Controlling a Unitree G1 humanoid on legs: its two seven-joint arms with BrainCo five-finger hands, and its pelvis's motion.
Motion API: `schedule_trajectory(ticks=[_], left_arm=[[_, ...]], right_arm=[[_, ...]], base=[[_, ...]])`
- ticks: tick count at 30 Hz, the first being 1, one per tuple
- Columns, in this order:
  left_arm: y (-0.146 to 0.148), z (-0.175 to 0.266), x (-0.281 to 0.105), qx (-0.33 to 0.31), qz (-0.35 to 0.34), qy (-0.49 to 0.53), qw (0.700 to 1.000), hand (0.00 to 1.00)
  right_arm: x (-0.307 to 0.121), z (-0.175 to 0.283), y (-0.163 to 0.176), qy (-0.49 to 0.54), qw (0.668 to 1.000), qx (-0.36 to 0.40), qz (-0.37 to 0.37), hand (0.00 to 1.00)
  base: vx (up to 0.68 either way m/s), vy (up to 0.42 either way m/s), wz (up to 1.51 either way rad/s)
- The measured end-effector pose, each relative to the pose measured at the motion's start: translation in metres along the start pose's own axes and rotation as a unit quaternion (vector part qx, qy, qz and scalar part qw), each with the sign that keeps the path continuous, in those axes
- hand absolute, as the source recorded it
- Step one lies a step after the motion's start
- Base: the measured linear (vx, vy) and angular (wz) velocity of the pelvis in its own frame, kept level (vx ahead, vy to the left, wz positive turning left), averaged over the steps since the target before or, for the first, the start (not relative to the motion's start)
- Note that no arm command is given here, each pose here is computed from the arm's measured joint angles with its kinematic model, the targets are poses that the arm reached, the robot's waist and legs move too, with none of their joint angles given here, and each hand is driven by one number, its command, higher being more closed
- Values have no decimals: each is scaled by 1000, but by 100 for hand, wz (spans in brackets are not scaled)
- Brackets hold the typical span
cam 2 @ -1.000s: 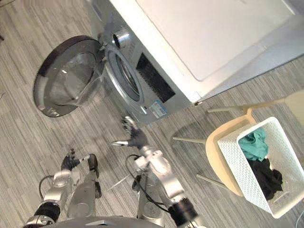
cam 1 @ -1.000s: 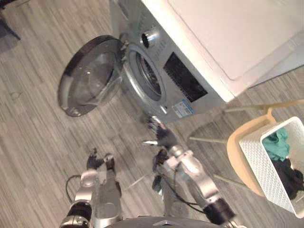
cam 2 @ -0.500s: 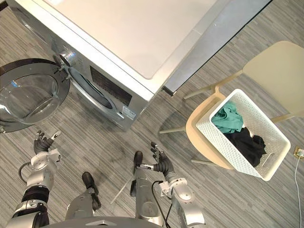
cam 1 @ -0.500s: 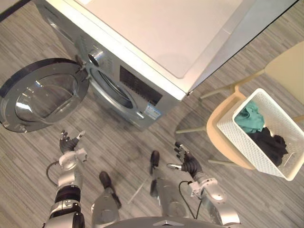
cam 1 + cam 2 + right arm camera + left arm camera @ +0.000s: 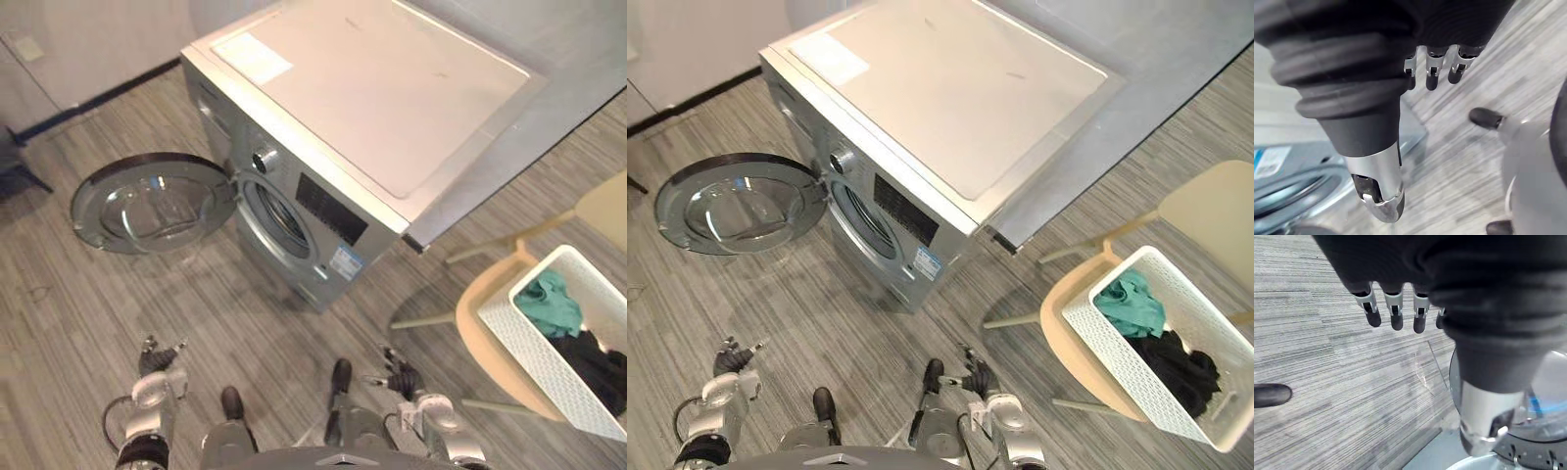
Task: Pick up the laundry basket with both hands and put the clothes into the washing machine.
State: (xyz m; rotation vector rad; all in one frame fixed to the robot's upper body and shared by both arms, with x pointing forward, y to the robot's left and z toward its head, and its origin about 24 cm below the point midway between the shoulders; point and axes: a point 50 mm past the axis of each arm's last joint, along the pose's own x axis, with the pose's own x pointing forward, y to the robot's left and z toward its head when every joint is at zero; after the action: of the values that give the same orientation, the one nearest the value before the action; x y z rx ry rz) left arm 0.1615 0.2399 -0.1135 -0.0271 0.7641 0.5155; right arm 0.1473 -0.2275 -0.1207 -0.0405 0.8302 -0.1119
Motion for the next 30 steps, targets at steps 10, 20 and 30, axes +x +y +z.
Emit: schedule_trajectory(ticks=[10,20,30], left_arm=[[-4,-98,-34,-8,-22,190,982,0],[-4,-104,-36,-6,-14,206,978,0],[-39,-71,-21,54,-80,154,983,0]], right_arm=[[-38,-95,-39,161,947,208,-184,0],[-23,-72,1,98,921,341,-159,0],[-25,-85,-35,147,900,347,-219,0]], base=[[21,9,-6],[-18,-22,-135],[-3,-34,-47]])
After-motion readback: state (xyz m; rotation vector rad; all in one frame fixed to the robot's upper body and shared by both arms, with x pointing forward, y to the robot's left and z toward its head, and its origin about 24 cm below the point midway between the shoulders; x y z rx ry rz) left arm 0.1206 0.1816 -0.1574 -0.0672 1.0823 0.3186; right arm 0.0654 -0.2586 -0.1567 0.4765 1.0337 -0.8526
